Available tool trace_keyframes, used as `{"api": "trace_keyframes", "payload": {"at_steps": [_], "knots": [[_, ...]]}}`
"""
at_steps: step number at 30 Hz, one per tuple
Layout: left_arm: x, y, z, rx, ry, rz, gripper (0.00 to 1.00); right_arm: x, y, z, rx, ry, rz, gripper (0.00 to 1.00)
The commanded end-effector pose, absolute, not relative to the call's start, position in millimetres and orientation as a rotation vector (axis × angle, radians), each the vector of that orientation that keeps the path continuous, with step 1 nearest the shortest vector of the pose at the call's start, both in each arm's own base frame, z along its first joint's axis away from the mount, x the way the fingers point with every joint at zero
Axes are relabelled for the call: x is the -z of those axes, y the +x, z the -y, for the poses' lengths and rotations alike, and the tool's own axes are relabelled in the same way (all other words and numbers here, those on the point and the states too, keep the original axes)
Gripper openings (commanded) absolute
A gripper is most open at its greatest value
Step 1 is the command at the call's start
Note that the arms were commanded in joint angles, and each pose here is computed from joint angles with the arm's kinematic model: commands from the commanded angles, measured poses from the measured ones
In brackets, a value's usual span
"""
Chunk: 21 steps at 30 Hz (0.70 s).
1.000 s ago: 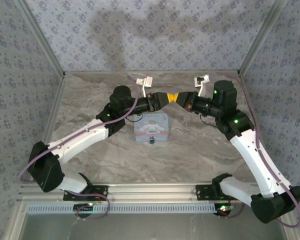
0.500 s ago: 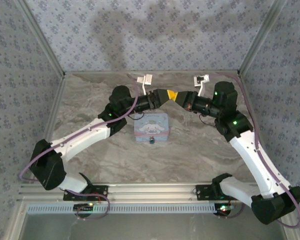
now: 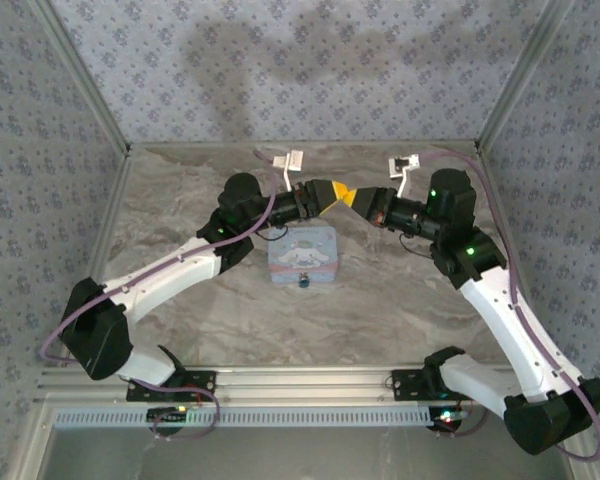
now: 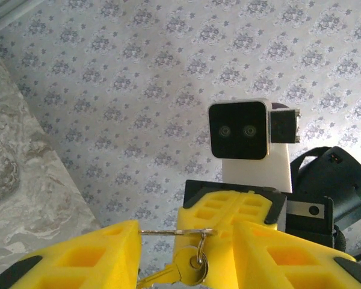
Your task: Unlock a padlock with a key
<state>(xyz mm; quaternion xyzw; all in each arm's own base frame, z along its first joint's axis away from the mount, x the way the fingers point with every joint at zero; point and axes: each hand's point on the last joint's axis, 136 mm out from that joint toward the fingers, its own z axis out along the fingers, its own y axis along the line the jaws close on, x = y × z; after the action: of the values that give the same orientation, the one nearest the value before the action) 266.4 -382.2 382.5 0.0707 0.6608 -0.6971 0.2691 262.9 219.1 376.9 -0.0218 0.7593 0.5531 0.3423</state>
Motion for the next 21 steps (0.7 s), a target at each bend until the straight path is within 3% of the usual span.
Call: {"api": "trace_keyframes", "payload": {"at_steps": [1, 5, 12, 21], "knots": [[-403, 263, 378, 1.896, 0.229, -1.688, 0.41, -370, 255, -221, -1.47, -0.066, -2.002, 0.0], [-403, 265, 379, 1.904, 0.218, -1.686, 0.4, -367, 254, -222, -1.47, -0.077, -2.008, 0.0], [-407, 262, 380, 1.919, 0.23, -1.674, 0.26, -358, 257, -222, -1.464, -0.074, -2.031, 0.0], [-394, 261, 385, 1.91, 0.24, -1.726, 0.27, -363, 260, -217, -1.451, -0.065, -2.01, 0.0]]}}
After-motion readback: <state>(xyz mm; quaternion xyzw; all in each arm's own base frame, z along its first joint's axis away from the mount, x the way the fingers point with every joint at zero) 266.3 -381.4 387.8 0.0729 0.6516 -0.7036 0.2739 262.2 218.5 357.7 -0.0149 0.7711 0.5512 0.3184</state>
